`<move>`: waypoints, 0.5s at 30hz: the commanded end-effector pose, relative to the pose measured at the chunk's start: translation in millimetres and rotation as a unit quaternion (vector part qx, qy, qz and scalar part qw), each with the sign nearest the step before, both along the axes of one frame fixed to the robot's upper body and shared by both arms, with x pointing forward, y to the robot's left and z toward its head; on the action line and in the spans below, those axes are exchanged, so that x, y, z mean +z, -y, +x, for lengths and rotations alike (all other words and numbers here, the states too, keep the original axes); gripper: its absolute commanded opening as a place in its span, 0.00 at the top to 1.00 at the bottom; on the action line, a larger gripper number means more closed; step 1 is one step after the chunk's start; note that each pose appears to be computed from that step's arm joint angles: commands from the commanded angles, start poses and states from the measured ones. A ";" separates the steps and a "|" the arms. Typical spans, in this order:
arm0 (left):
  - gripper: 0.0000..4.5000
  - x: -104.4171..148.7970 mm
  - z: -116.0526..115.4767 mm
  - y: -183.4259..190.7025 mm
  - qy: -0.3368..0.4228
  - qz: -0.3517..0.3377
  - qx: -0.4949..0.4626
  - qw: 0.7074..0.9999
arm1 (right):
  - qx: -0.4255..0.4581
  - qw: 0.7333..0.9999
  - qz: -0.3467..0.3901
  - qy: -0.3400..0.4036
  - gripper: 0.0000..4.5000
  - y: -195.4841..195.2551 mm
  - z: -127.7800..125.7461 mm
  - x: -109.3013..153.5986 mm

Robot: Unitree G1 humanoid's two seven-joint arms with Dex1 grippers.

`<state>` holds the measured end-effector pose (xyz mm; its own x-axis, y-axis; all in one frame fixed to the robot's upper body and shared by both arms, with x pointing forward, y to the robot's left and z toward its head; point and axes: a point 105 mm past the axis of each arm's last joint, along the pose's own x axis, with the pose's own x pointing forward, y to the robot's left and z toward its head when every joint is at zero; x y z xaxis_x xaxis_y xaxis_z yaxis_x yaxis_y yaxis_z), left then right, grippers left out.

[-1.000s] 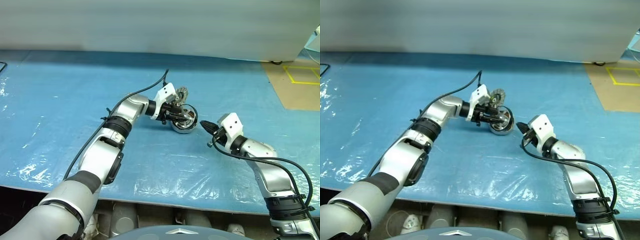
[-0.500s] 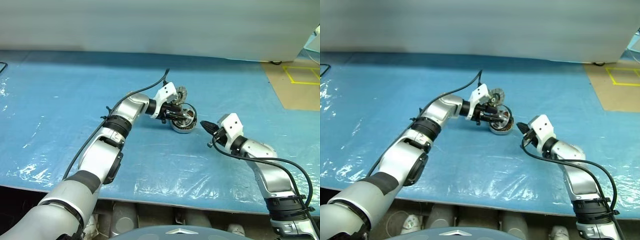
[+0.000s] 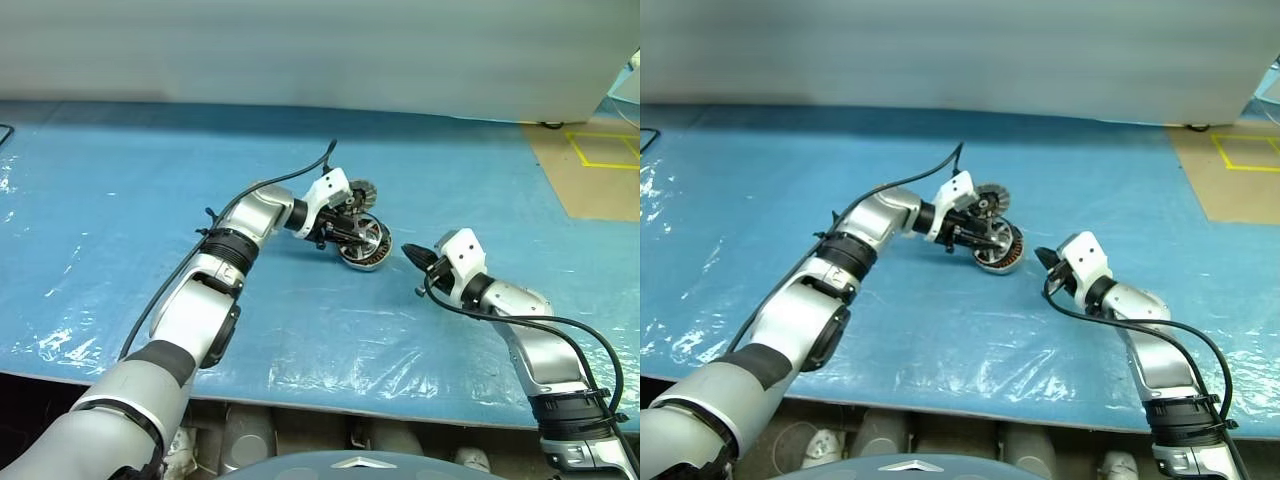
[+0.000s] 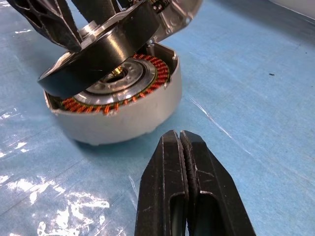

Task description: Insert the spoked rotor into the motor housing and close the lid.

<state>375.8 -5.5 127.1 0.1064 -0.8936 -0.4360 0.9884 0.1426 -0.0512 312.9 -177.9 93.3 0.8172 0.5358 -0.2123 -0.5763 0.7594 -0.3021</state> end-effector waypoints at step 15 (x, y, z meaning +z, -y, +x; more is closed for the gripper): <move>0.60 1.4 -6.2 -2.2 -0.005 0.009 -0.026 1.000 | 0.010 1.000 -0.006 0.026 1.00 -3.1 1.7 9.5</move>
